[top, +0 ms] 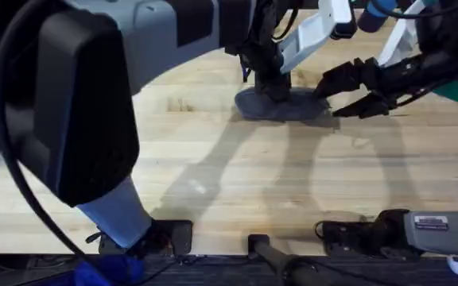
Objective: Unzip the bag, pick up the pens from the table one at a time and place them inside, then zip the bag closed.
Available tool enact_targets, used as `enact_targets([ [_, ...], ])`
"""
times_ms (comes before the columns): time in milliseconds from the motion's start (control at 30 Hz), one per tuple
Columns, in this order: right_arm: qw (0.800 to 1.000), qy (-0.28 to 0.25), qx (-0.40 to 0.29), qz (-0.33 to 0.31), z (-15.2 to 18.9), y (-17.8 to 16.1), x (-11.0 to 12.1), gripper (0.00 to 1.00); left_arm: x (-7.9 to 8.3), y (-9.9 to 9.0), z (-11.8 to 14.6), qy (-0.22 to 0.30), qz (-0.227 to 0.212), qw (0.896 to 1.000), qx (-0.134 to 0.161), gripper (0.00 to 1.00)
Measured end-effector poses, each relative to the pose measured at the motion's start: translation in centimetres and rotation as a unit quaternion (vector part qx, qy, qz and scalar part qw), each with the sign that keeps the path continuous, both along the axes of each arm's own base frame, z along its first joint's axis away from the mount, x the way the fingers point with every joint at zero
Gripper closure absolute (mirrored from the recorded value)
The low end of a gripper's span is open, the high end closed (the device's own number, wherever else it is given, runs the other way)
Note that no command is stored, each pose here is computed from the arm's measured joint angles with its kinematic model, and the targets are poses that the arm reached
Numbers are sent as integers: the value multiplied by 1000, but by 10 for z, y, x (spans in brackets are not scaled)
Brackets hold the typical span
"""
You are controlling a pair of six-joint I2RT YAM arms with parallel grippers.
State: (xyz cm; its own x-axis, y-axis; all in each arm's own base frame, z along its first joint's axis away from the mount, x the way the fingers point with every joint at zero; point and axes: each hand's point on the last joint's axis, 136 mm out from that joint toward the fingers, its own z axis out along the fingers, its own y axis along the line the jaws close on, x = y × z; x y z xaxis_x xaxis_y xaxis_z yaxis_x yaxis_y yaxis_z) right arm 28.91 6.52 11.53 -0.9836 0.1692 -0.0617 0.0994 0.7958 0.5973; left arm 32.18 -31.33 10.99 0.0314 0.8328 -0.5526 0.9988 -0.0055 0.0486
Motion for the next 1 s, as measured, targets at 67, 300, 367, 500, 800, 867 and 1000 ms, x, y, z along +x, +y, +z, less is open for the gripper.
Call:
enact_targets([
  [67,1000,1,5,0,-3,1,2,162,0,0,0,0,0,1000,0,961],
  [300,1000,-29,8,-1,-1,1,17,162,0,0,0,0,0,1000,0,961],
  [367,999,-33,8,-1,-1,2,19,162,0,0,0,0,0,1000,0,961],
  [500,999,-33,8,2,-1,4,18,165,0,0,0,0,0,1000,0,961],
  [800,1000,-21,11,9,-8,11,19,199,0,0,0,1,0,1000,0,961],
  [867,1000,-19,11,8,-9,11,19,211,-1,0,0,2,0,1000,1,961],
  [1000,1000,-19,11,8,-9,11,19,286,-1,1,0,3,0,1000,2,961],
])
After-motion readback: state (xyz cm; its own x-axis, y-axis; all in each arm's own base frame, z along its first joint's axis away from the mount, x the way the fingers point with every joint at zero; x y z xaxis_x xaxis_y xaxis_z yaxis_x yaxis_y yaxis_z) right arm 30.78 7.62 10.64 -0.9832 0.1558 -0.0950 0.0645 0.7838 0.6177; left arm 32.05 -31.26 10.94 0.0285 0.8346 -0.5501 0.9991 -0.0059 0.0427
